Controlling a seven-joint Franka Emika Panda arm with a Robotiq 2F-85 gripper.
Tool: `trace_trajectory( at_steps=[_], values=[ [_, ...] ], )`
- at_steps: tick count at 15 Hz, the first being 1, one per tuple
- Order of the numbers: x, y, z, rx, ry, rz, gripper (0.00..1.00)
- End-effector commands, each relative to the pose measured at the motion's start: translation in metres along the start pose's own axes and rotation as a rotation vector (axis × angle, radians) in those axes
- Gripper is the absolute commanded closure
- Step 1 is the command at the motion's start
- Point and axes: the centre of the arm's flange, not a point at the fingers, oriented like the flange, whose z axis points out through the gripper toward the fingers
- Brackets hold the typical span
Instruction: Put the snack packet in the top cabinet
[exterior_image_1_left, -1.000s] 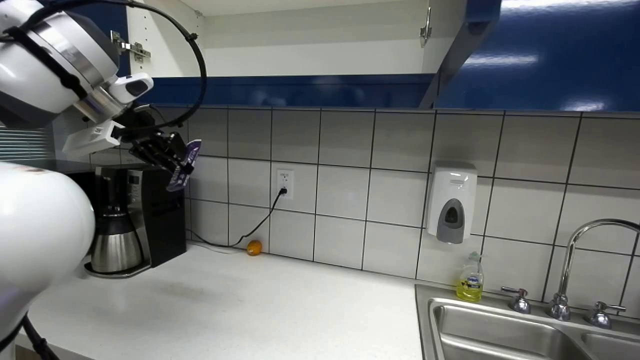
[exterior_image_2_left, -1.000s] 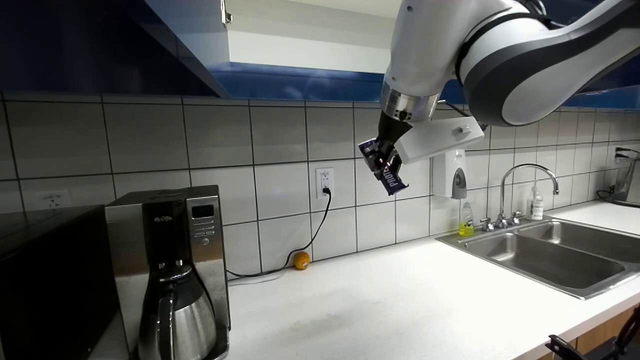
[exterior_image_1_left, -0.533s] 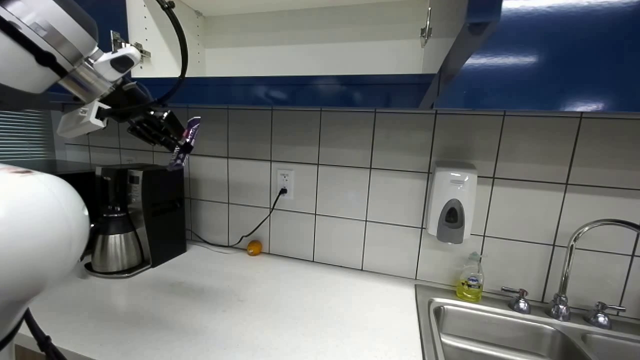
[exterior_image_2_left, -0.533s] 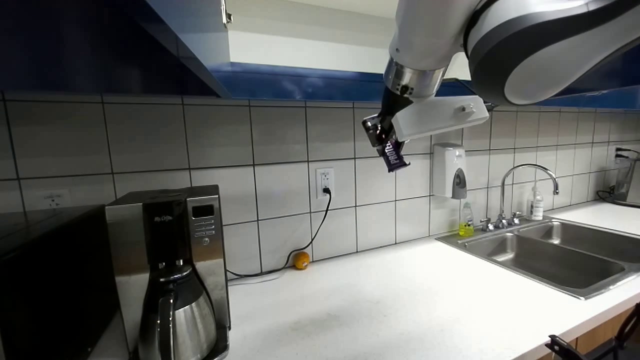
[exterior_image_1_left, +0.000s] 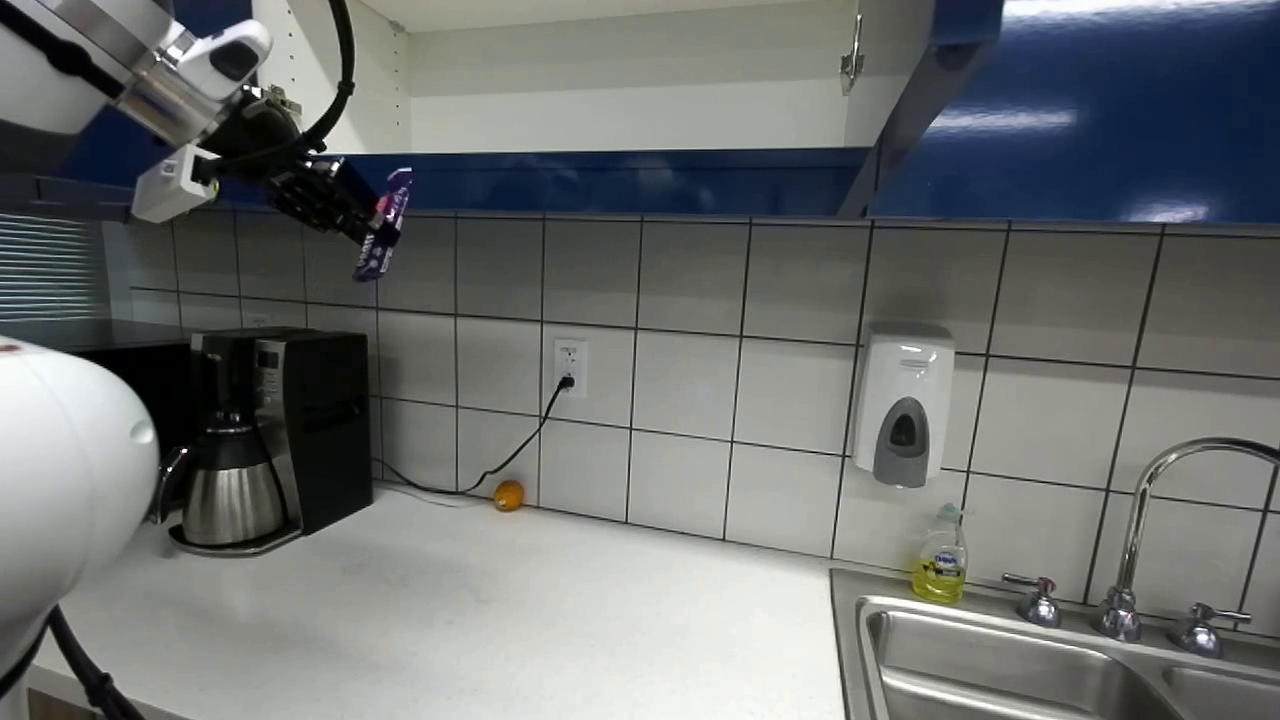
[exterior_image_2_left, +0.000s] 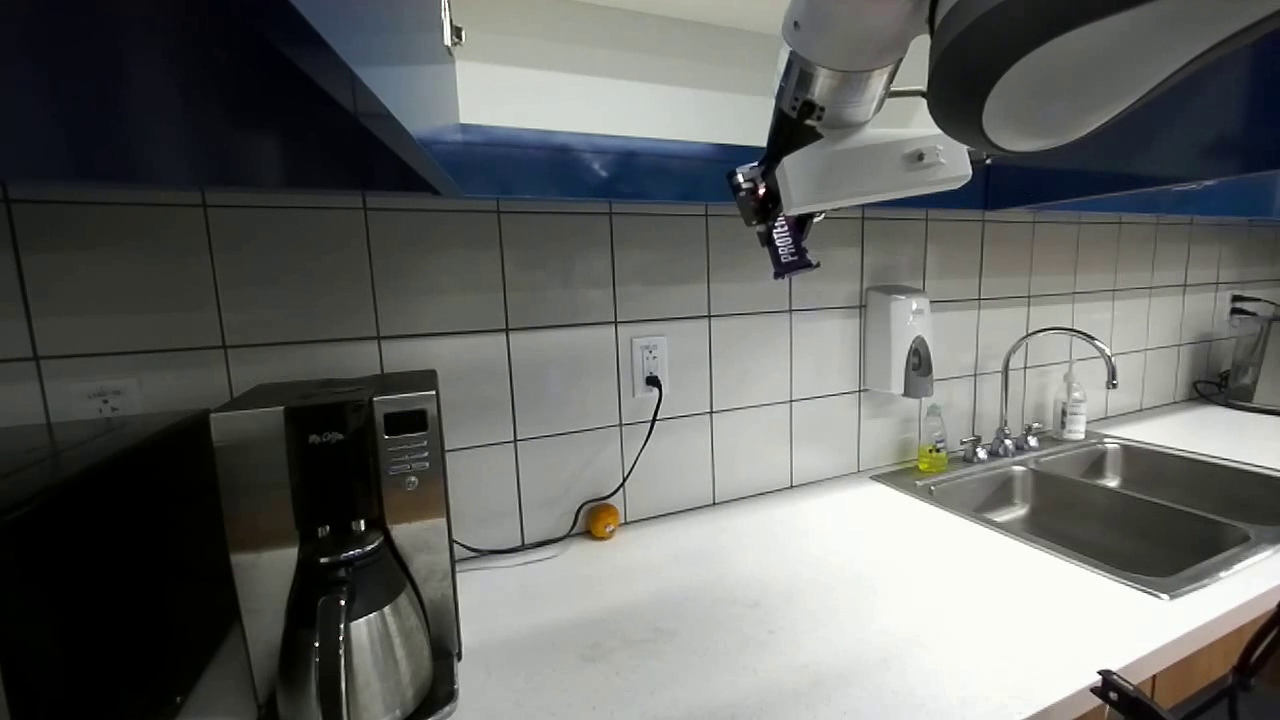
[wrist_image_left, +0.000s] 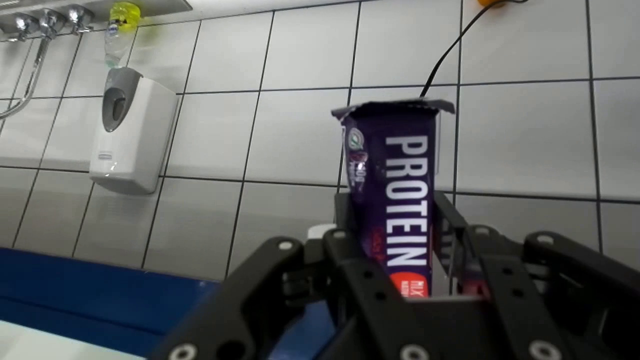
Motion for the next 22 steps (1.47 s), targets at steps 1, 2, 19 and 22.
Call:
trace_trajectory(
  at_steps=[1,2,19,22],
  values=[
    [0.017,0.013,-0.016,-0.013,0.061,0.03,0.85],
    [0.022,0.014,-0.018,-0.013,0.068,0.037,0.85],
    [0.121,0.034,-0.049,0.031,0.103,0.128,0.85],
    [0.138,0.038,-0.045,0.032,0.077,0.136,0.85]
  ],
)
